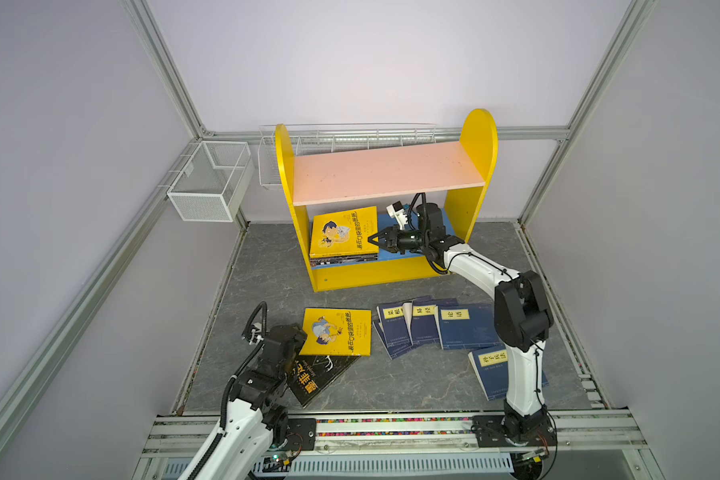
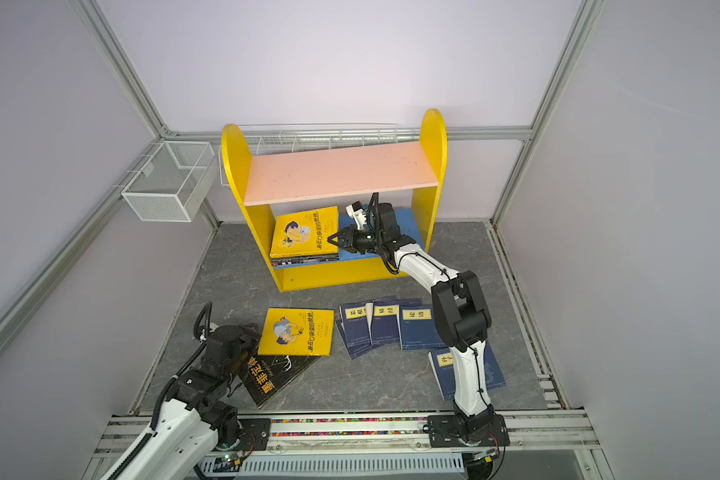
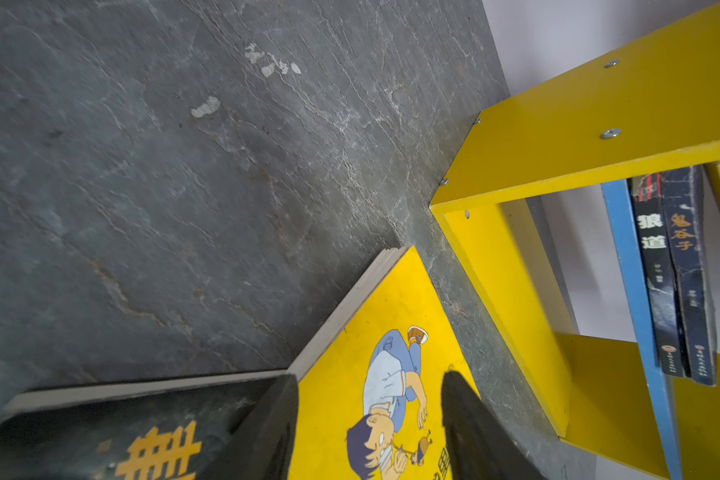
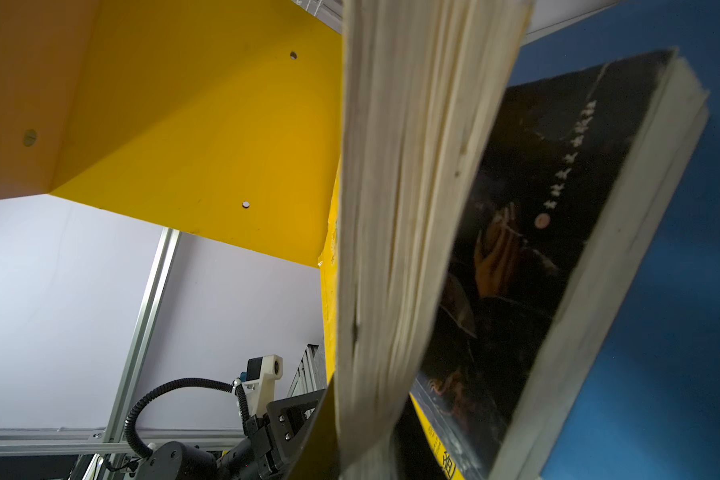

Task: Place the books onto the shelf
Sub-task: 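Lower the yellow cartoon book onto the stacked books on the blue shelf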

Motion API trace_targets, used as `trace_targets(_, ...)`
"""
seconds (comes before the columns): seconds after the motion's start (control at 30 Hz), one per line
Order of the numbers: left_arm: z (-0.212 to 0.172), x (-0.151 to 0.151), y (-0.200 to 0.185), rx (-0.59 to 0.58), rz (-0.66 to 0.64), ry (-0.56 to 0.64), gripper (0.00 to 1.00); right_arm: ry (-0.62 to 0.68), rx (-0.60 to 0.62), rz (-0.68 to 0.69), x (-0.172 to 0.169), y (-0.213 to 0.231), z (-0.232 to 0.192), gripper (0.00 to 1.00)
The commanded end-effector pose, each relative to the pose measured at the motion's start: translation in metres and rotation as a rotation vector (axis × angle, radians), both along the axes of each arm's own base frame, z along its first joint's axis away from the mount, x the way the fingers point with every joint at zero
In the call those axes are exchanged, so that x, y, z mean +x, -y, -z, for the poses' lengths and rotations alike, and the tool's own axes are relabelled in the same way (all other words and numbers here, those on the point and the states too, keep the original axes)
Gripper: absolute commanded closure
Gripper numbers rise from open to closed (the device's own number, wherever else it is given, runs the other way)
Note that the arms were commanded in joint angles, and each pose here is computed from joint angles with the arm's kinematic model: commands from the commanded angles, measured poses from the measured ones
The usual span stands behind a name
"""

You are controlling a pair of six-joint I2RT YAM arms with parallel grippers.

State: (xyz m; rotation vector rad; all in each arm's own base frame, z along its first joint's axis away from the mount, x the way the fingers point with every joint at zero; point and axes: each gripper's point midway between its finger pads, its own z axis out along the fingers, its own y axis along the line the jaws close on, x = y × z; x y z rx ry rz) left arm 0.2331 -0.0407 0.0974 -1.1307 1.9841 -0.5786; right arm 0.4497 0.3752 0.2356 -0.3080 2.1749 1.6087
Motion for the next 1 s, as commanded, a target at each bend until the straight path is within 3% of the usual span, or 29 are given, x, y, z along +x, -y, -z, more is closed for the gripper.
trace_targets(0.0,-0.002,0.002,0.001,-0.011,-0.002,0.008,0.44,0.048,0.013,-0.047,-0.001,-0.005,-0.012,0.90)
trace_targets(0.2,-0.004,0.003,0.002,-0.015,0.001,0.012,0.44,0.053,-0.026,-0.046,0.002,-0.005,-0.007,0.85)
trace_targets(0.33,-0.005,0.004,0.004,-0.022,0.008,0.014,0.44,0.076,-0.086,-0.014,0.004,-0.001,-0.009,0.55)
trace_targets(0.4,-0.005,0.005,0.006,-0.026,0.012,0.013,0.44,0.088,-0.136,0.007,0.004,0.002,-0.009,0.45)
trace_targets(0.53,-0.005,0.006,0.008,-0.030,0.020,0.013,0.44,0.125,-0.232,0.048,0.006,0.007,-0.010,0.35)
trace_targets(0.77,-0.008,0.007,0.010,-0.035,0.031,0.017,0.44,0.179,-0.374,0.099,0.009,0.014,-0.006,0.28)
trace_targets(0.97,-0.009,0.007,0.011,-0.035,0.036,0.018,0.44,0.198,-0.434,0.101,0.005,0.018,0.000,0.32)
